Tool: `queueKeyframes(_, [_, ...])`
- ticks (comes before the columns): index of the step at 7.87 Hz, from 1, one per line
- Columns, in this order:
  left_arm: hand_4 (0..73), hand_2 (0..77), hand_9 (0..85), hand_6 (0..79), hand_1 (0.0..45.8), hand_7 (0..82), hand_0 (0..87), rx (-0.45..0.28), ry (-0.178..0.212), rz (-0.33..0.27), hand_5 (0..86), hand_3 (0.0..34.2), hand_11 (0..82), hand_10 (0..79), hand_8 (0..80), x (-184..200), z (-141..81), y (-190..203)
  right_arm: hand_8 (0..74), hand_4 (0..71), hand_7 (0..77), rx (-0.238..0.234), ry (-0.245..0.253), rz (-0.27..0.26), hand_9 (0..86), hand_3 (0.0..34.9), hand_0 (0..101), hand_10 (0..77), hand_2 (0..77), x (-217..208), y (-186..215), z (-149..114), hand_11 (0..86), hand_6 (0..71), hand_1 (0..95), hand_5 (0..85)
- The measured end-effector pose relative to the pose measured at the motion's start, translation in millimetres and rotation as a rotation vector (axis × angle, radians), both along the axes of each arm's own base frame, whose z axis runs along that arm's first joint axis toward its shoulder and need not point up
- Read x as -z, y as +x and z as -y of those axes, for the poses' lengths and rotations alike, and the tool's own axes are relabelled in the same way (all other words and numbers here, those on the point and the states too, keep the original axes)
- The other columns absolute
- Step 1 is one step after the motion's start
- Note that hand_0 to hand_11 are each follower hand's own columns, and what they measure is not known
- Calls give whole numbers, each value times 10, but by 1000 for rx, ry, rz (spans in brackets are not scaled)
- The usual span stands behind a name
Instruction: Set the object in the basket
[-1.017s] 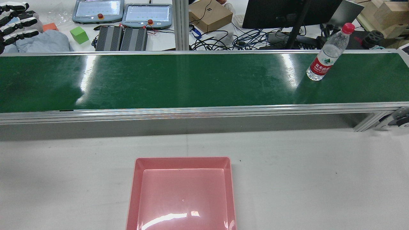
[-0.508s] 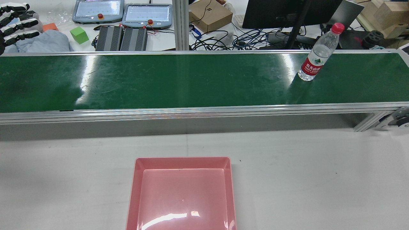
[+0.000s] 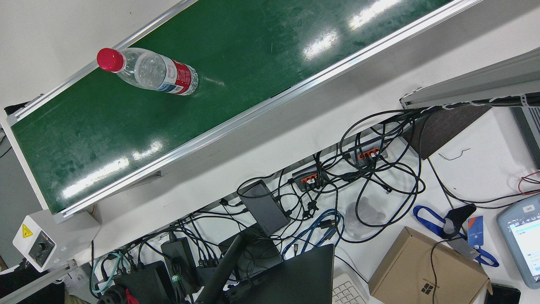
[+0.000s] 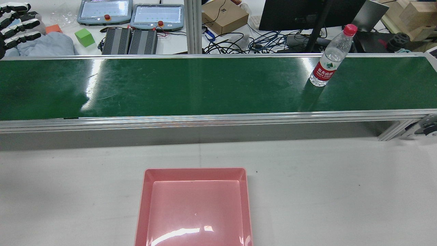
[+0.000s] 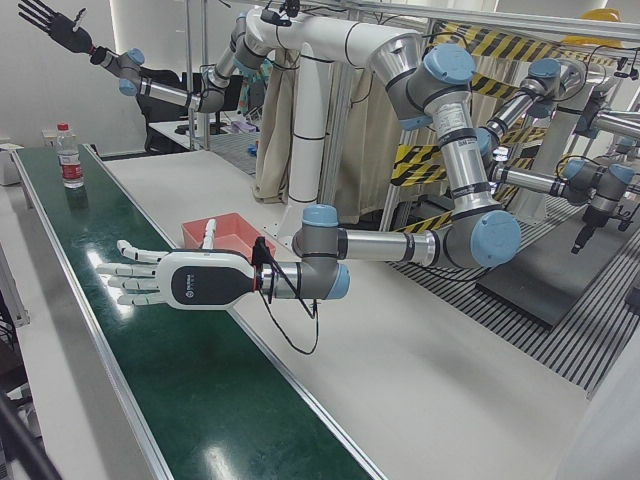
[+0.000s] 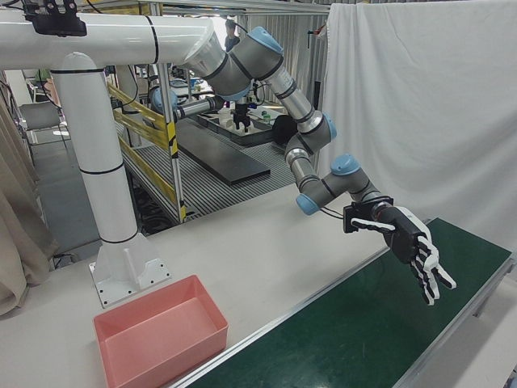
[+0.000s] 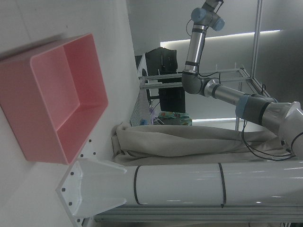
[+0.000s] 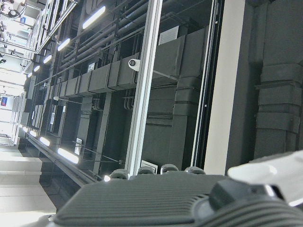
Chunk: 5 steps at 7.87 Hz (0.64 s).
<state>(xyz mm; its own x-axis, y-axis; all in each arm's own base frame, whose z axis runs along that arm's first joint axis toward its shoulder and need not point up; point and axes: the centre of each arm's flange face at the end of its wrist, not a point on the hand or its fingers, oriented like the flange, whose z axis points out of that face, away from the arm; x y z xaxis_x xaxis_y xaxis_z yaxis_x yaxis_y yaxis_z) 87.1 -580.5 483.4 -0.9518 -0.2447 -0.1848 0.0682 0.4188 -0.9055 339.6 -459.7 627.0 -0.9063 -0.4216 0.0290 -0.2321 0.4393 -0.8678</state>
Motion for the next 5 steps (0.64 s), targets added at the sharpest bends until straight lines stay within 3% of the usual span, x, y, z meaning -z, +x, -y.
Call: queueKeyframes(5, [65, 16, 109, 55, 11, 38, 531, 0, 2, -1, 311, 104, 125, 82, 115, 10, 3, -2, 0, 5, 5, 0, 0, 0, 0, 2, 3, 0, 5, -1, -1, -3, 0, 0, 0, 0])
